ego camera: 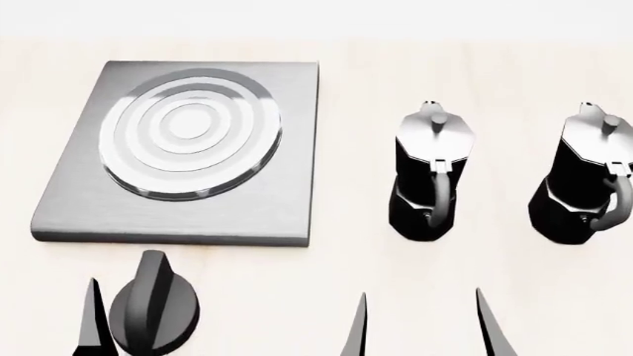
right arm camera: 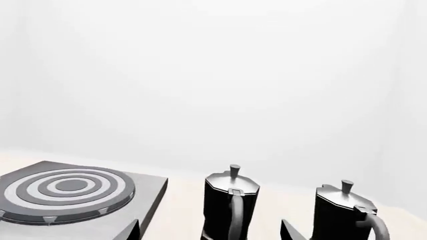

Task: Turn off the stove.

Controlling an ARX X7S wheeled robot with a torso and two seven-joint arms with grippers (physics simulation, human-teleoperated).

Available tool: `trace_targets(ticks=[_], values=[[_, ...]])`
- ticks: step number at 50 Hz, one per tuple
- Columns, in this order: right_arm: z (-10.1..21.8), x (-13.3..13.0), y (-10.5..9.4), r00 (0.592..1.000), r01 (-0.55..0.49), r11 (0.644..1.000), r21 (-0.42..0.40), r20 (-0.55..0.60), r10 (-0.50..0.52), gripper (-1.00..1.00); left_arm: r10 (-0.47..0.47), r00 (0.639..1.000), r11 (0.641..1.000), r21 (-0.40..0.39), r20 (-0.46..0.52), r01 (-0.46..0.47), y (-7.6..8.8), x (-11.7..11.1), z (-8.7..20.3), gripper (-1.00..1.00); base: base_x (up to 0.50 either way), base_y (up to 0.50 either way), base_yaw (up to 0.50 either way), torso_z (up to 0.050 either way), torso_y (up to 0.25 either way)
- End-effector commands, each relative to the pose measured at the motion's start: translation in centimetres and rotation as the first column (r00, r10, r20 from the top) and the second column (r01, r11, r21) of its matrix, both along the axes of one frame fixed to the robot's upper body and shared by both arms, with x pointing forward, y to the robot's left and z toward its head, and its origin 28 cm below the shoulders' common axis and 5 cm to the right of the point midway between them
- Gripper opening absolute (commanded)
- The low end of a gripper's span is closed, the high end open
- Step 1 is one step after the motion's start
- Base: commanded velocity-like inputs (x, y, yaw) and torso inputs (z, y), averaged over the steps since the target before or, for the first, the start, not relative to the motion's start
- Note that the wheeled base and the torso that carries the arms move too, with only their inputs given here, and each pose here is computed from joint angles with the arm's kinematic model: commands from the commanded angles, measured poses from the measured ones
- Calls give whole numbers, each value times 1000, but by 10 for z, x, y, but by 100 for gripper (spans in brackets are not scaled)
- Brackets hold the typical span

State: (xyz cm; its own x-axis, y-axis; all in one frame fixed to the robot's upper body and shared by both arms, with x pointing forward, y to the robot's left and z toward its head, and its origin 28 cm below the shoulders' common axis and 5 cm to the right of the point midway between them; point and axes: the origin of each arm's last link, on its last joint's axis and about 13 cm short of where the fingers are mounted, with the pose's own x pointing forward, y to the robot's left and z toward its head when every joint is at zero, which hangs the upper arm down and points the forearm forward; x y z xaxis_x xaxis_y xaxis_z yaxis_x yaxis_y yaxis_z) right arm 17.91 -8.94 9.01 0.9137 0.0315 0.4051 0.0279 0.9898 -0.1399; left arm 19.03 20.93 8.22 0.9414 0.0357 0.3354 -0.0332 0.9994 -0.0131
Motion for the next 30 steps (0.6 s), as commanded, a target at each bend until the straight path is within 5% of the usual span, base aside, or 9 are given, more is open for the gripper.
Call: trace_targets(ticks=[1, 30], values=[[1, 0, -1, 1000, 7, 1000, -8, 7, -7, 100, 1, 1000, 1000, 3, 19, -1, 1, 0, 2, 100, 0, 0, 0, 0, -78], [0, 1, -1, 1000, 7, 1000, -5, 6, -6, 100, 0, 1000, 1000, -1, 13, 0, 1, 1, 2, 100, 0, 0, 0, 0, -77]])
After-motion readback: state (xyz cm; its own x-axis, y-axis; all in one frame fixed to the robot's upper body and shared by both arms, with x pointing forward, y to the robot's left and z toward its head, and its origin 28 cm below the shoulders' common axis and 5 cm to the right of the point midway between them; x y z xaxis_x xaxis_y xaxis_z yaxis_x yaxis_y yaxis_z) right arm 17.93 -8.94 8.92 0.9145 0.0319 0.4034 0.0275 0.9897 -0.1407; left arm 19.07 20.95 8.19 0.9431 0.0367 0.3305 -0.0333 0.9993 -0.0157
